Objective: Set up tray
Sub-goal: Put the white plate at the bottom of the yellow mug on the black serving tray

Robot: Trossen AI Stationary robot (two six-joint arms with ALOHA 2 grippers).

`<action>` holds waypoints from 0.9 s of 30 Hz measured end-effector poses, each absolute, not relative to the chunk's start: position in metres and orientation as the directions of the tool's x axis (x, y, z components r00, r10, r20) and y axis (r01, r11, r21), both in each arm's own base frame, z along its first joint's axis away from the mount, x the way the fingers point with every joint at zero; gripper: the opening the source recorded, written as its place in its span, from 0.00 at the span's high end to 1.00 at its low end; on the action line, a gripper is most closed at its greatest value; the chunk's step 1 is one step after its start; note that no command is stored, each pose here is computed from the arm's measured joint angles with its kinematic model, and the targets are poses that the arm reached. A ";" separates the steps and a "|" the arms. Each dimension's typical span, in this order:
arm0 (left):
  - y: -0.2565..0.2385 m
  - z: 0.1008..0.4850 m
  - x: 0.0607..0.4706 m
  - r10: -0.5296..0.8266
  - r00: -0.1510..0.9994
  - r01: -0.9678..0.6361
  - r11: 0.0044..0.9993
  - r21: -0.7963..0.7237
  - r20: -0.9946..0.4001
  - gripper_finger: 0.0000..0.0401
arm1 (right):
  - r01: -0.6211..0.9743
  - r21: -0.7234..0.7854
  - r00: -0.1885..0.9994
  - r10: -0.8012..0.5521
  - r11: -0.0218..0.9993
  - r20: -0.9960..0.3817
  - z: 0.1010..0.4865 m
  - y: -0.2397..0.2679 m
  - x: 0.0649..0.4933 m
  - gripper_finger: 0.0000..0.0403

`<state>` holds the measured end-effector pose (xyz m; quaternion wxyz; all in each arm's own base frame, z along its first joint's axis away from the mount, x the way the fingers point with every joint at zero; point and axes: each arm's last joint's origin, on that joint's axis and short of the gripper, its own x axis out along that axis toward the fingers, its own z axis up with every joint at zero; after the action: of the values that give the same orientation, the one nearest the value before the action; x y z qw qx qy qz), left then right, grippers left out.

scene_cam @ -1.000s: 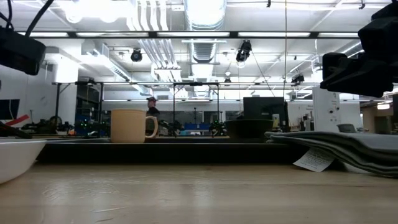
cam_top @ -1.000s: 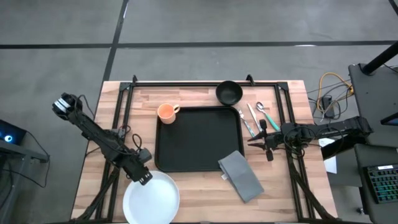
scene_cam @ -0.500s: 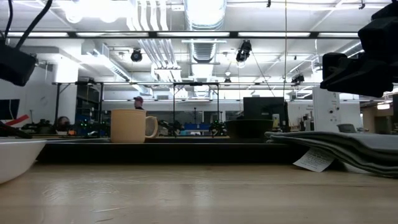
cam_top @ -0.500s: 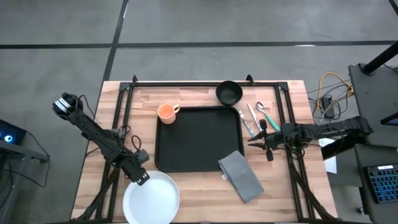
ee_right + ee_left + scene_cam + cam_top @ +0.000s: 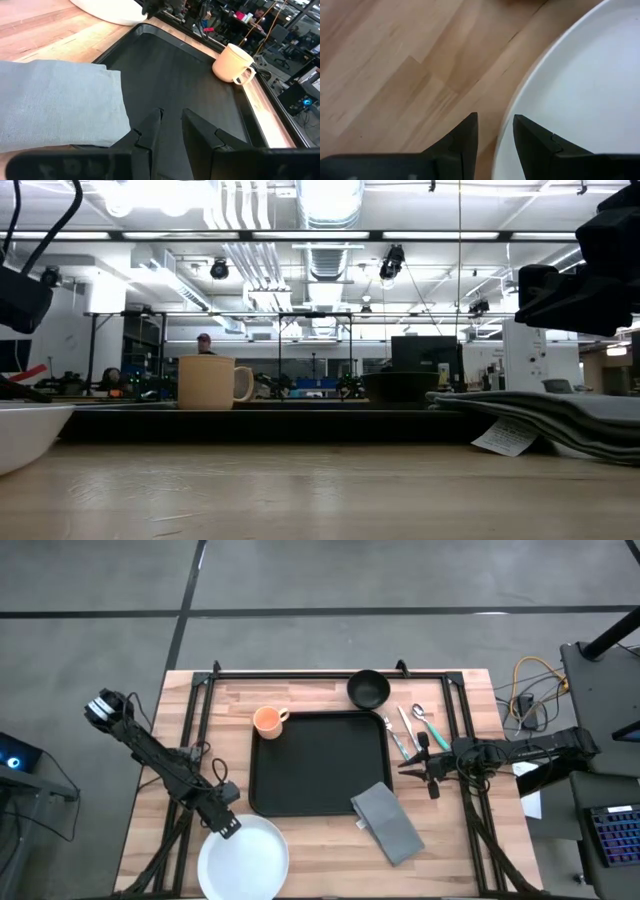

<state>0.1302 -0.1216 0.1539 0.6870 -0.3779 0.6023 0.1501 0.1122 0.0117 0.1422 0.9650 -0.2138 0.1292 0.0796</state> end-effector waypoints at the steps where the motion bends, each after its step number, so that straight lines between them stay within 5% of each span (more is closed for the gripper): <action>1: -0.121 0.154 0.130 -0.248 0.229 -0.662 0.670 -0.337 -0.941 0.74 | -0.209 -0.392 0.954 0.098 0.896 -0.283 0.142 0.012 0.112 0.83; 15: -0.124 0.153 0.132 -0.280 0.255 -0.650 0.659 -0.379 -0.925 0.75 | -0.209 -0.393 0.954 0.098 0.896 -0.283 0.142 0.012 0.112 0.83; 27: -0.129 0.146 0.137 -0.302 0.246 -0.641 0.662 -0.389 -0.921 0.99 | -0.208 -0.392 0.954 0.098 0.896 -0.283 0.142 0.012 0.112 0.83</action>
<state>0.1366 -0.1287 0.1459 0.6851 -0.3919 0.6015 0.1234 0.1122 0.0117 0.1423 0.9650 -0.2139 0.1291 0.0793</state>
